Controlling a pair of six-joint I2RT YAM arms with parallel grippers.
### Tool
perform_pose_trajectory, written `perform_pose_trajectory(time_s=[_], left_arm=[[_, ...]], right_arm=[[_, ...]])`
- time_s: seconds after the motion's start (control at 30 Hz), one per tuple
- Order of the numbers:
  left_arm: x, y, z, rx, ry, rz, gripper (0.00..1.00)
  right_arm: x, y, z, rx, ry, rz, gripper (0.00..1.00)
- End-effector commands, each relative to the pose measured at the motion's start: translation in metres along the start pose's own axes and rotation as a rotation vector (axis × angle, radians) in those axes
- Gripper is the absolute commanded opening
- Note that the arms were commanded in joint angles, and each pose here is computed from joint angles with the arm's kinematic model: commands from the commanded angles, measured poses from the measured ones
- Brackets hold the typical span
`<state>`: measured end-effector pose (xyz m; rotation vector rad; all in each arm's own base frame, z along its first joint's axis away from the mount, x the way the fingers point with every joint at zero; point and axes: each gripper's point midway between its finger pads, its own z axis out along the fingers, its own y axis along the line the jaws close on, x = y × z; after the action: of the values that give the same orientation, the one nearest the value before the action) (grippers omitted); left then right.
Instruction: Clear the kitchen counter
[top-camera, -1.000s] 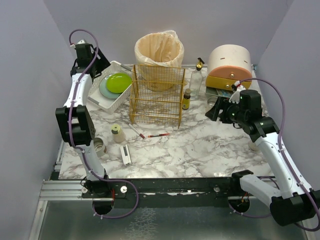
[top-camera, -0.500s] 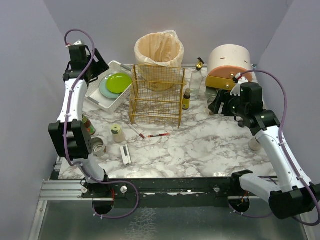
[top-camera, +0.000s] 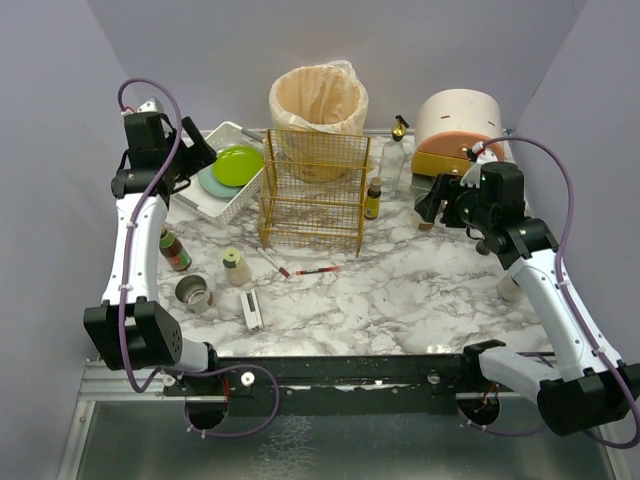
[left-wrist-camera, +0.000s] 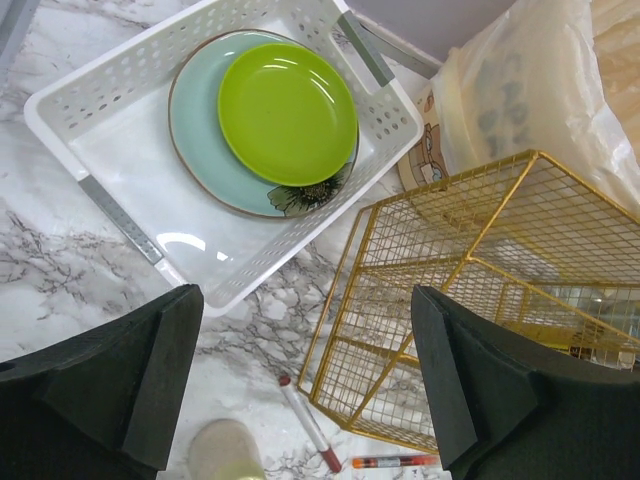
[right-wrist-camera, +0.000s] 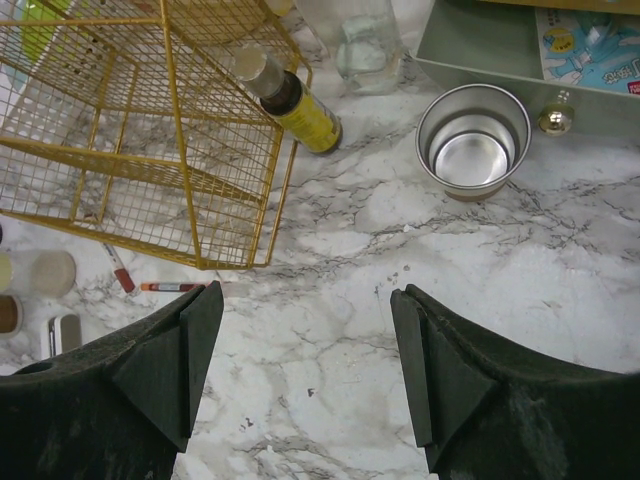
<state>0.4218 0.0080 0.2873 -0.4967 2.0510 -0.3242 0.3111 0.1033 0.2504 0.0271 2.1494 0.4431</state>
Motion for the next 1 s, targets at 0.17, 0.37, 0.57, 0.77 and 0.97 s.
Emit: perform_pose_trajectory(time_s=[0.17, 0.37, 0.57, 0.77, 0.97], left_arm=[[0.03, 0.014, -0.031, -0.044, 0.054, 0.004, 0.98], [0.047, 0.012, -0.038, -0.026, 0.084, -0.01, 0.99], [0.059, 0.009, -0.04, -0.027, 0.095, 0.013, 0.99], [0.077, 0.002, -0.035, -0.039, 0.118, 0.043, 0.99], [0.09, -0.012, -0.03, -0.013, 0.136, 0.056, 0.98]], right_arm=[[0.0, -0.004, 0.005, 0.014, -0.03, 0.019, 0.76], [0.007, -0.016, 0.006, 0.067, -0.057, 0.048, 0.76], [0.014, -0.026, 0.009, 0.114, -0.039, 0.053, 0.77], [0.02, -0.038, 0.013, 0.173, -0.025, 0.056, 0.77], [0.031, -0.054, 0.022, 0.262, 0.005, 0.096, 0.77]])
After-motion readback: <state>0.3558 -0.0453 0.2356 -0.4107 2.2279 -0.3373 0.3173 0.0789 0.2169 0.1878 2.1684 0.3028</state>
